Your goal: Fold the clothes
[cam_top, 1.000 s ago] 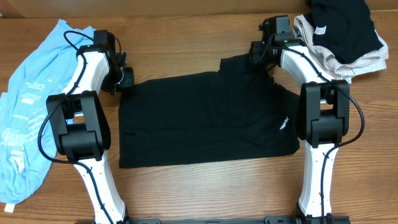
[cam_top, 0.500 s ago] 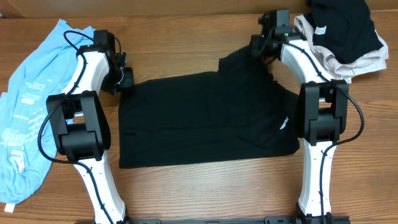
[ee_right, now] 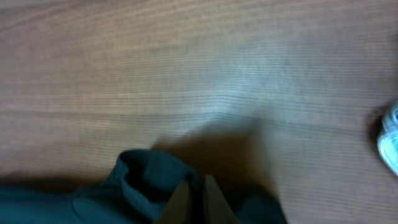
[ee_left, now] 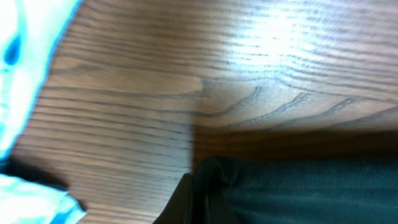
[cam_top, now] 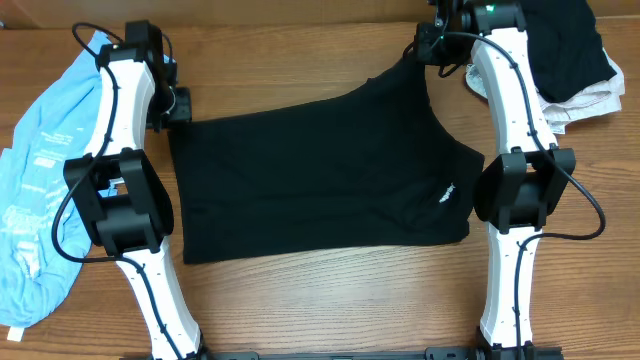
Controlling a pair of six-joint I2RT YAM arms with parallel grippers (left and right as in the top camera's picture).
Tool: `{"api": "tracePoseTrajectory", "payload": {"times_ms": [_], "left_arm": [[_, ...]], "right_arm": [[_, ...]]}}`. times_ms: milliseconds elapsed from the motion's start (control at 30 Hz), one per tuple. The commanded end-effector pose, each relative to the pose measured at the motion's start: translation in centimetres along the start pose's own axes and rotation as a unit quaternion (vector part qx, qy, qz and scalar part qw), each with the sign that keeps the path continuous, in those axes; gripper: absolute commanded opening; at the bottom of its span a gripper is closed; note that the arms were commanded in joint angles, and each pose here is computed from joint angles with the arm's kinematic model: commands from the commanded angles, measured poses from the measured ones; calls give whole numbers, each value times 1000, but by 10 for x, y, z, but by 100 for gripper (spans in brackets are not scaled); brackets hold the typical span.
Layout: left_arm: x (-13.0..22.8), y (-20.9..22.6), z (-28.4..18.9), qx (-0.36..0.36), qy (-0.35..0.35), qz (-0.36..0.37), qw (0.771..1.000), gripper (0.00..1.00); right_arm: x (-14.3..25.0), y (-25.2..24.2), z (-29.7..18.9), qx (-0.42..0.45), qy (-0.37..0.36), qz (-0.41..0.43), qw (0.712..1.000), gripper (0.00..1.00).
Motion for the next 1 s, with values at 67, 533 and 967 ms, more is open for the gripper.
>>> {"api": "tracePoseTrajectory", "payload": {"times_ms": [67,533,967], "left_arm": [[-8,7,-19,-23,-18,-4,1000,4],[21,14,-25,-42,84,4,996,4],[37,18,-29,-56,140,-19,988,4]], "right_arm": [[3,-5,-37,1,14,13,1000,4],[30,-2,-72,-13,98,78,992,4],[79,-6,-76,55,207,93,972,4]]}}
Point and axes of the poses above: each gripper's point midway between its finger pads, its own z axis out along the fingers, its own y axis along the line the jaws close on, x = y × z, the point moved 10 cm from there along -z, back along the fingers, and after that the axes turned 11 degrees about -z, right-handed, at the moved point
